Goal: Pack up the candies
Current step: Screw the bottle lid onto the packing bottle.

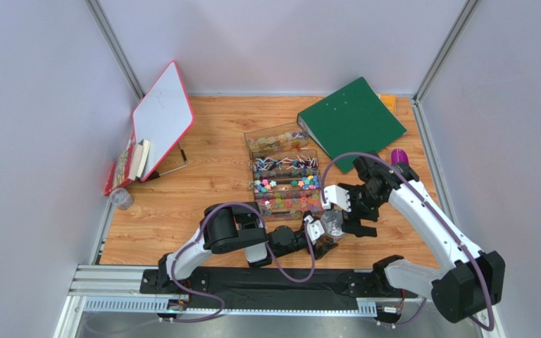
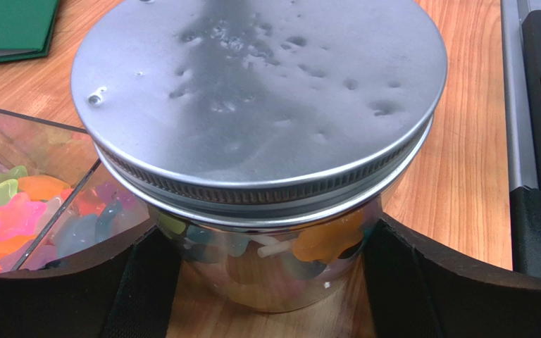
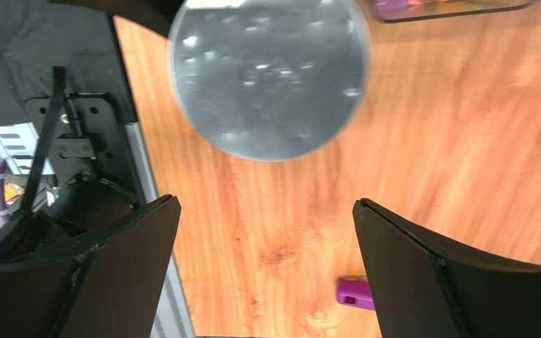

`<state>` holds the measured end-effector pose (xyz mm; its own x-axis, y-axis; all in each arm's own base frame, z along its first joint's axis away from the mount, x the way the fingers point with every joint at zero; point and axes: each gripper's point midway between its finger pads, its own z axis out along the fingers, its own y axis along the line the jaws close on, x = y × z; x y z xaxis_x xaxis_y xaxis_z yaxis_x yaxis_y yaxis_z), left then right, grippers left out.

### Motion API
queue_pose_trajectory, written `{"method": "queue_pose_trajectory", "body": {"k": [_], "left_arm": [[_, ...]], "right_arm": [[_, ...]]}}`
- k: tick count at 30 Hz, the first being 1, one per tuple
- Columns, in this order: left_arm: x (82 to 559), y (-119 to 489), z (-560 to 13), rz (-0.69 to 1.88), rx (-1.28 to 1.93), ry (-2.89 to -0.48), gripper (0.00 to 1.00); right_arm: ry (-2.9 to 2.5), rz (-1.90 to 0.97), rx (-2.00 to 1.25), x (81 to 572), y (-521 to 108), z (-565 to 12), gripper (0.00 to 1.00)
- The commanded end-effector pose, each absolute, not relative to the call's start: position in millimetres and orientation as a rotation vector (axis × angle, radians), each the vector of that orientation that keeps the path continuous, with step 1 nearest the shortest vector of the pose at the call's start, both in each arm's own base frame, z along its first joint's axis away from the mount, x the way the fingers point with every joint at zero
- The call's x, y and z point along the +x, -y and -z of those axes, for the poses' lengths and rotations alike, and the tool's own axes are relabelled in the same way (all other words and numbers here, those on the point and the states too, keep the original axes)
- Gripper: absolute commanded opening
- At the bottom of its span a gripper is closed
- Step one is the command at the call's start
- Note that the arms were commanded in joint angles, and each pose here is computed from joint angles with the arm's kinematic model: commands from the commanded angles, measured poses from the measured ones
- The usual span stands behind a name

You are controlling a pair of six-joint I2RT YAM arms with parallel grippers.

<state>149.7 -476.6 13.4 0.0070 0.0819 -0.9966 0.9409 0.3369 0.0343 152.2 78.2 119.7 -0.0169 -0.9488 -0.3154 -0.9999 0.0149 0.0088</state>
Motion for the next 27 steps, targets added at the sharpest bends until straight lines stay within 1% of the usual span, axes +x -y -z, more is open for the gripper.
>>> {"method": "queue_pose_trajectory", "body": {"k": [1,3,7,11,15,27], "left_arm": [[131,421,100,0.686,1.322,-1.668,0.00],[131,421,100,0.687,1.324,-1.666,0.00],[132,421,99,0.679,1.325,-1.661,0.00],[134,422,99,0.669,1.321,-1.659,0.00],[136,422,98,0.663,1.312,-1.657,0.00],[137,422,100,0.654,1.312,-1.657,0.00]], "right_arm": [[-1.889,-0.344,-2.053,189,-96,-144,1.00],[-1.824,-0.418,-2.079,188,-106,-151,1.00],[-1.832,-0.642,-2.160,169,-118,-146,1.00],[-1.845,-0.766,-2.204,152,-127,-143,1.00],[-1.844,-0.779,-2.223,146,-130,-137,1.00],[-1.918,-0.740,-2.223,147,-127,-120,1.00]]}}
